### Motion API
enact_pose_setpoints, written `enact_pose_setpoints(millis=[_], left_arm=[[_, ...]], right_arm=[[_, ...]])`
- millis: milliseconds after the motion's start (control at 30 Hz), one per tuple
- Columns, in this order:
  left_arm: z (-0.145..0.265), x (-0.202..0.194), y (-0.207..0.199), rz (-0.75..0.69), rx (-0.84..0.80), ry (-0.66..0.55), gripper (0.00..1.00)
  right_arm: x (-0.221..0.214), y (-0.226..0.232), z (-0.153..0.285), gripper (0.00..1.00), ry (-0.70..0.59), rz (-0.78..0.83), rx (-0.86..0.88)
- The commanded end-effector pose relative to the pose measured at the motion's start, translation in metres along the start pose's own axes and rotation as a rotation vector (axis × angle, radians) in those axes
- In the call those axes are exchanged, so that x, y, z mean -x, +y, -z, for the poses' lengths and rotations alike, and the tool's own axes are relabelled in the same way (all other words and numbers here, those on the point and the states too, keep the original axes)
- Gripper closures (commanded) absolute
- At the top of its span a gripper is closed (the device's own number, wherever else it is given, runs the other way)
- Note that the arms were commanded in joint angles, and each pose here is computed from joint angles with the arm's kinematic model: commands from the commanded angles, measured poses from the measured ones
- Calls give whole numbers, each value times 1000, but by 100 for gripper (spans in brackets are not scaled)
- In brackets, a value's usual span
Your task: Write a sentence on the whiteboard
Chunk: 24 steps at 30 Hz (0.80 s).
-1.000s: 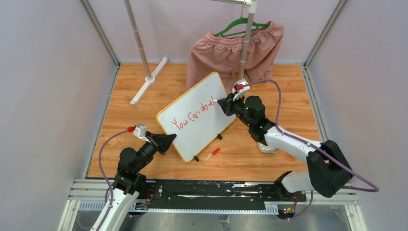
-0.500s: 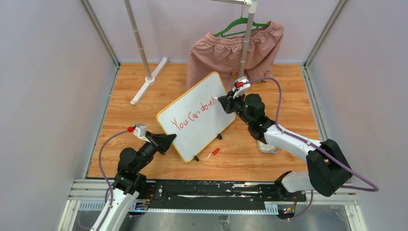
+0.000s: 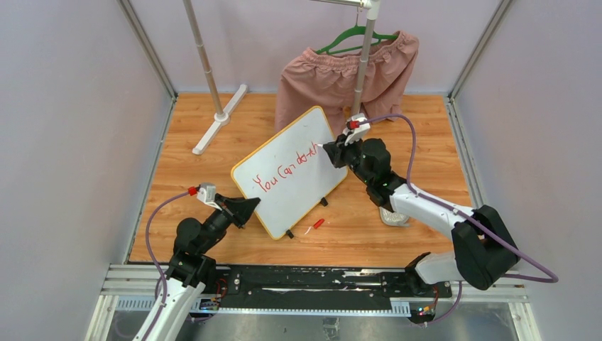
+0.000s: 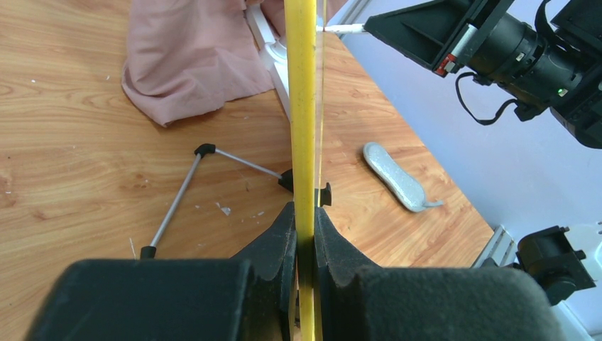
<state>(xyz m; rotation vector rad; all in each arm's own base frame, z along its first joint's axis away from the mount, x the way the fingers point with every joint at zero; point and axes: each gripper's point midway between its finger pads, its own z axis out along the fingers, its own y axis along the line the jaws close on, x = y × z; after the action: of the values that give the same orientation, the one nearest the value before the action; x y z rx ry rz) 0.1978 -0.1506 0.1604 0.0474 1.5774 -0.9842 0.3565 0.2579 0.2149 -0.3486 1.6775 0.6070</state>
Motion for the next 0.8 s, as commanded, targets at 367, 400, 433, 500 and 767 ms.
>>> enact_pose_setpoints(millis=[367, 400, 433, 500, 767], left_arm=[[5, -39, 19, -22, 23, 95, 100], [5, -39, 19, -22, 25, 96, 100], [5, -39, 19, -21, 24, 97, 100], [5, -39, 19, -22, 25, 97, 100], [5, -40, 20, -20, 26, 99, 100]], right_arm=[[-24, -9, 8, 100, 50, -18, -38], [-20, -10, 9, 100, 38, -21, -41], [-14, -8, 11, 100, 19, -24, -39], [1, -9, 14, 100, -27, -28, -48], [26, -12, 14, 100, -77, -20, -75]])
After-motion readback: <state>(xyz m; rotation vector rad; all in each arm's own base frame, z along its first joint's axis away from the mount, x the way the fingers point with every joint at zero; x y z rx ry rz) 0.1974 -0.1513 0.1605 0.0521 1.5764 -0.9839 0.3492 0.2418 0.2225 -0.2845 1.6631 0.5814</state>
